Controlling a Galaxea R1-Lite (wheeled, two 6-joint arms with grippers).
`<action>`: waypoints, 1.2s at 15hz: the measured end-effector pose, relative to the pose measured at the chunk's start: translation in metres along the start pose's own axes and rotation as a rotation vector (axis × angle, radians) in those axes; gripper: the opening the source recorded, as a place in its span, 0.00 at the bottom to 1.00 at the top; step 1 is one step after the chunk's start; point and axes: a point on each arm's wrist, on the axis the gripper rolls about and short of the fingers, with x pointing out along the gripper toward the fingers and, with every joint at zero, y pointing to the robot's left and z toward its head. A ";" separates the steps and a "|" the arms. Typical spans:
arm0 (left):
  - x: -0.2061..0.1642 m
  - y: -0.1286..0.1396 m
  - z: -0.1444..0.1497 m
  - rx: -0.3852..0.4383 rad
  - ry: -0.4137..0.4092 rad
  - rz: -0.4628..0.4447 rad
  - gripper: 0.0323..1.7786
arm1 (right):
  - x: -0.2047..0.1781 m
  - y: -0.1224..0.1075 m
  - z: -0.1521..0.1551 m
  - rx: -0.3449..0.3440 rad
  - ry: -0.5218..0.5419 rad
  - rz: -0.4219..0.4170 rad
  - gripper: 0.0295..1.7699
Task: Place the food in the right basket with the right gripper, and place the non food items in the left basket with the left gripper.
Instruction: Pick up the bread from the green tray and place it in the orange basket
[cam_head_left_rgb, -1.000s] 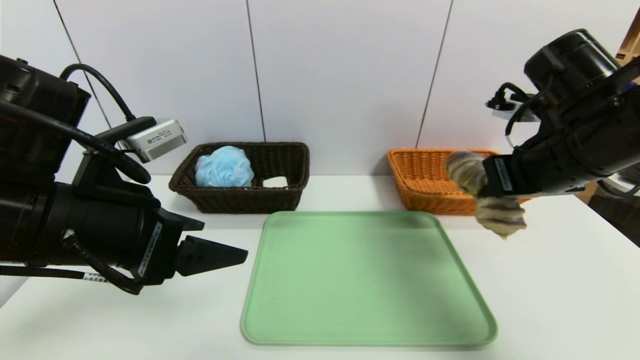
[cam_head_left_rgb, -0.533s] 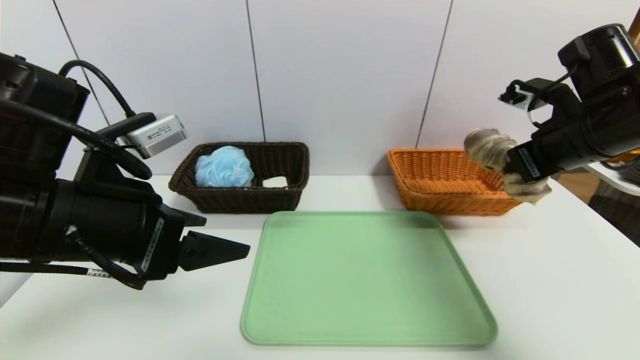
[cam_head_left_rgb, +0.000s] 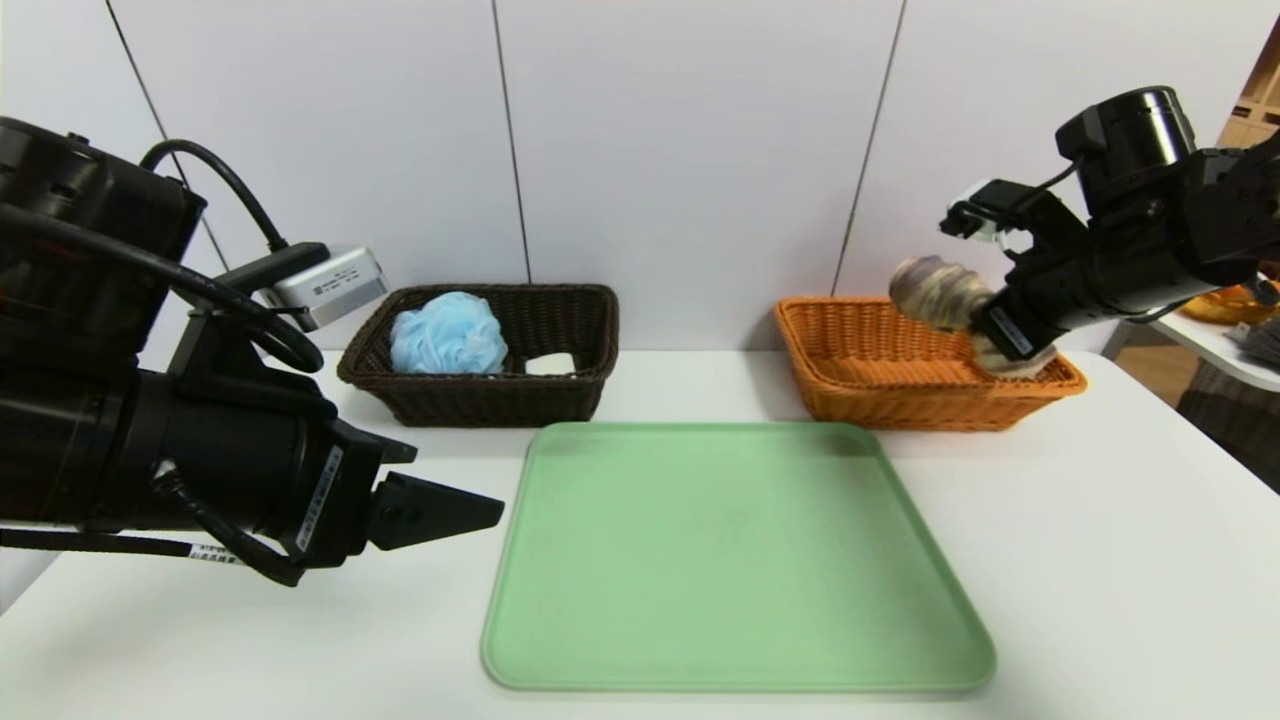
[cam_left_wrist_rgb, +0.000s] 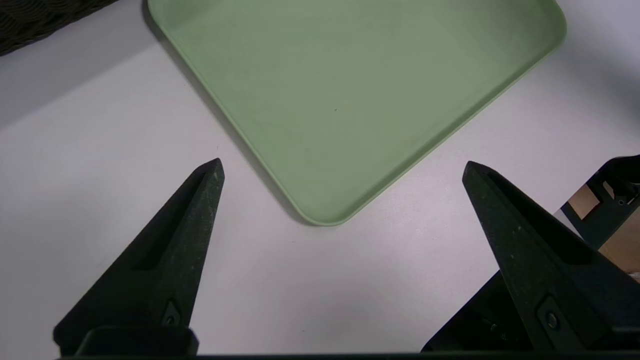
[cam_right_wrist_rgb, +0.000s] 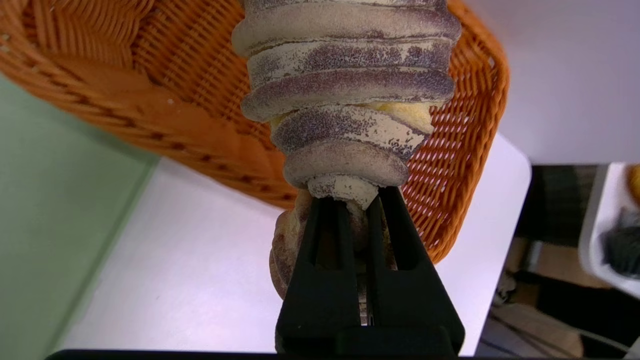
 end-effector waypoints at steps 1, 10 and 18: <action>0.001 0.000 0.000 -0.002 0.004 0.001 0.95 | 0.006 -0.001 0.002 -0.032 -0.018 -0.015 0.05; 0.013 0.004 -0.001 0.005 -0.046 -0.001 0.95 | 0.067 -0.004 0.003 -0.233 -0.065 -0.094 0.05; 0.015 0.005 -0.002 0.003 -0.040 -0.002 0.95 | 0.097 0.006 -0.007 -0.260 -0.005 -0.047 0.20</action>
